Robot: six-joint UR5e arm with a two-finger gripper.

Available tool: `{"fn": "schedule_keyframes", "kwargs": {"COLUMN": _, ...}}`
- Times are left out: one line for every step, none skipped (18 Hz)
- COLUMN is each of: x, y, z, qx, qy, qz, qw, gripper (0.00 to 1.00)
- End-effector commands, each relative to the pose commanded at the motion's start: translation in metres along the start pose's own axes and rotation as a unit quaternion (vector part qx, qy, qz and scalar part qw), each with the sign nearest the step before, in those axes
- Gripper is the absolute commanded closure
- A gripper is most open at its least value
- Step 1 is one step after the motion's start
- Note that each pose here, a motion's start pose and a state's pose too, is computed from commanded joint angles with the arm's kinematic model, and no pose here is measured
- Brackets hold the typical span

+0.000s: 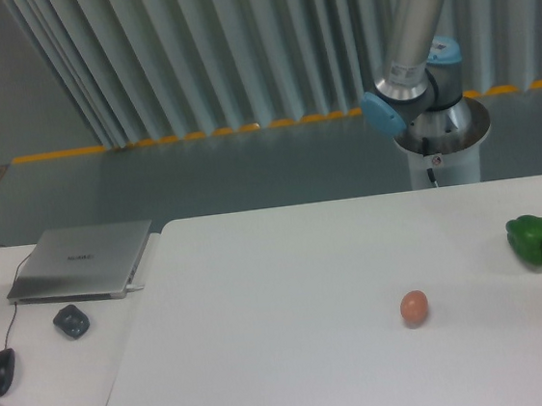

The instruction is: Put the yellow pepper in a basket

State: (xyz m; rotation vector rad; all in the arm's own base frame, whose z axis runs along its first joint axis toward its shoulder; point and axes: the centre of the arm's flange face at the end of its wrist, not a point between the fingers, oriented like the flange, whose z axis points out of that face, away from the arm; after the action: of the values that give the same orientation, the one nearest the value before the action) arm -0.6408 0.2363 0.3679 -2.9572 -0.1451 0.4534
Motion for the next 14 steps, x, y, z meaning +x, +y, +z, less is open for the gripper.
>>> {"fn": "schedule_keyframes", "kwargs": {"x": -0.001, "y": 0.002, "z": 0.004, "qx": -0.001, "qy": 0.003, "qz": 0.007, "qw": 1.0000, "gripper": 0.51}}
{"fn": "schedule_keyframes", "kwargs": {"x": 0.000, "y": 0.001, "z": 0.004, "qx": -0.001, "qy": 0.003, "qz": 0.009, "qw": 1.0000, "gripper": 0.33}}
{"fn": "schedule_keyframes", "kwargs": {"x": 0.001, "y": -0.001, "z": 0.003, "qx": 0.000, "qy": 0.002, "qz": 0.014, "qw": 0.9999, "gripper": 0.00}}
{"fn": "schedule_keyframes", "kwargs": {"x": 0.003, "y": -0.003, "z": 0.001, "qx": 0.001, "qy": 0.001, "qz": 0.016, "qw": 0.9999, "gripper": 0.00}}
{"fn": "schedule_keyframes", "kwargs": {"x": 0.006, "y": -0.008, "z": -0.004, "qx": 0.003, "qy": -0.001, "qz": 0.020, "qw": 0.9998, "gripper": 0.00}}
{"fn": "schedule_keyframes", "kwargs": {"x": 0.011, "y": -0.013, "z": -0.008, "qx": 0.003, "qy": -0.001, "qz": 0.025, "qw": 0.9997, "gripper": 0.00}}
{"fn": "schedule_keyframes", "kwargs": {"x": 0.016, "y": -0.018, "z": -0.015, "qx": 0.005, "qy": -0.004, "qz": 0.029, "qw": 0.9996, "gripper": 0.00}}
{"fn": "schedule_keyframes", "kwargs": {"x": 0.022, "y": -0.021, "z": -0.022, "qx": 0.007, "qy": -0.005, "qz": 0.028, "qw": 0.9996, "gripper": 0.00}}
{"fn": "schedule_keyframes", "kwargs": {"x": 0.030, "y": -0.025, "z": -0.031, "qx": 0.010, "qy": -0.007, "qz": 0.036, "qw": 0.9993, "gripper": 0.00}}
{"fn": "schedule_keyframes", "kwargs": {"x": 0.036, "y": -0.029, "z": -0.042, "qx": 0.012, "qy": -0.011, "qz": 0.040, "qw": 0.9991, "gripper": 0.00}}
{"fn": "schedule_keyframes", "kwargs": {"x": 0.043, "y": -0.036, "z": -0.046, "qx": 0.014, "qy": -0.011, "qz": 0.046, "qw": 0.9988, "gripper": 0.00}}
{"fn": "schedule_keyframes", "kwargs": {"x": 0.052, "y": -0.048, "z": -0.054, "qx": 0.019, "qy": -0.014, "qz": 0.056, "qw": 0.9981, "gripper": 0.00}}
{"fn": "schedule_keyframes", "kwargs": {"x": 0.063, "y": -0.064, "z": -0.067, "qx": 0.024, "qy": -0.019, "qz": 0.066, "qw": 0.9974, "gripper": 0.00}}
{"fn": "schedule_keyframes", "kwargs": {"x": 0.075, "y": -0.074, "z": -0.079, "qx": 0.025, "qy": -0.015, "qz": 0.076, "qw": 0.9967, "gripper": 0.00}}
